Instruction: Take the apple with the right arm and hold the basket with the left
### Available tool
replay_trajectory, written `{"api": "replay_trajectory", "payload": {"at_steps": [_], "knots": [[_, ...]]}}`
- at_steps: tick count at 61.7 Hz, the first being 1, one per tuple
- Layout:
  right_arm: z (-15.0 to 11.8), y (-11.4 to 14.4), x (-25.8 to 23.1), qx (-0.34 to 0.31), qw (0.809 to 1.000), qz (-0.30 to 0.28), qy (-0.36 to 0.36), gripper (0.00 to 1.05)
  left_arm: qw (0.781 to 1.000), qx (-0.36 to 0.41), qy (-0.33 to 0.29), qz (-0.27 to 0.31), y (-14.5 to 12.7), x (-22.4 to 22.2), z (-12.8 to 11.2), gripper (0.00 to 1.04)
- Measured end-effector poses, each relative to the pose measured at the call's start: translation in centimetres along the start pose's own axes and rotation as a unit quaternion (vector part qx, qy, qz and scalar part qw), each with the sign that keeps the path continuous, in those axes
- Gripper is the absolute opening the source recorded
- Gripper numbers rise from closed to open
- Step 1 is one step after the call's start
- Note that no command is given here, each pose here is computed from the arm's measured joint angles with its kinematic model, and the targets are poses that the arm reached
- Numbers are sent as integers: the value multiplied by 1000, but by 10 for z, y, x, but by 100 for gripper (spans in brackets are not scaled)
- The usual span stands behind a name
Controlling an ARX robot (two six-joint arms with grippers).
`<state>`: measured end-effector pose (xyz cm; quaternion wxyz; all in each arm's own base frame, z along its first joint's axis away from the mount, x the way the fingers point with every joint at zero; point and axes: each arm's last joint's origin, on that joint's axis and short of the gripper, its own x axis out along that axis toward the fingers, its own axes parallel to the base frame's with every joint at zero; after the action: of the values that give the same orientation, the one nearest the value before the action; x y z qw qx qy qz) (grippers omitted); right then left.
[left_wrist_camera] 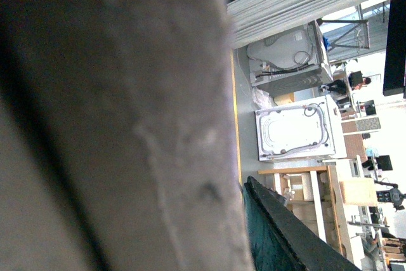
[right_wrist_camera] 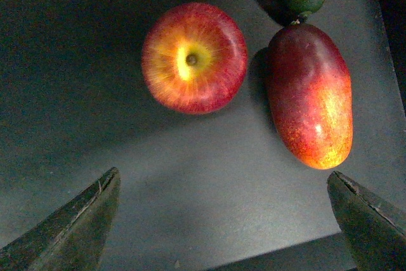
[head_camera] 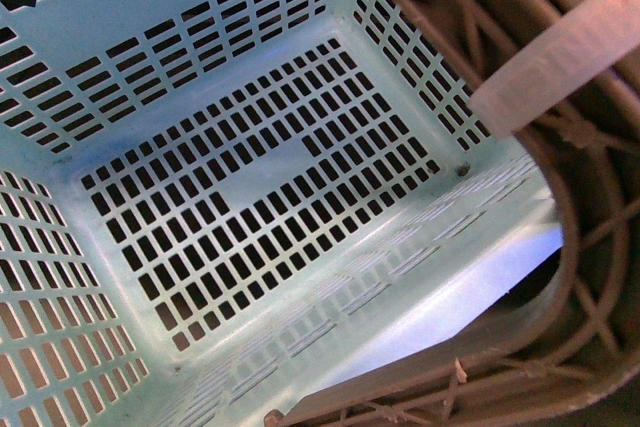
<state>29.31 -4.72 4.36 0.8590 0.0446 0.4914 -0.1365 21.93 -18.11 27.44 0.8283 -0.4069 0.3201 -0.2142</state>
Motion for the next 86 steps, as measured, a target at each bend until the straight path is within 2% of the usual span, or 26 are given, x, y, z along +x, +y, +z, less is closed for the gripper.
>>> {"api": "replay_trajectory", "payload": {"at_steps": [23, 73, 80, 86], "knots": [[12, 11, 46, -7, 1000, -4, 29, 96, 1000, 0, 0, 0, 0, 0, 0, 33], [37, 28, 105, -27, 998, -12, 53, 96, 1000, 0, 0, 0, 0, 0, 0, 33], [35, 31, 107, -34, 998, -15, 56, 81, 1000, 0, 0, 0, 0, 0, 0, 33], [34, 32, 106, -36, 998, -6, 51, 79, 1000, 0, 0, 0, 0, 0, 0, 33]]}}
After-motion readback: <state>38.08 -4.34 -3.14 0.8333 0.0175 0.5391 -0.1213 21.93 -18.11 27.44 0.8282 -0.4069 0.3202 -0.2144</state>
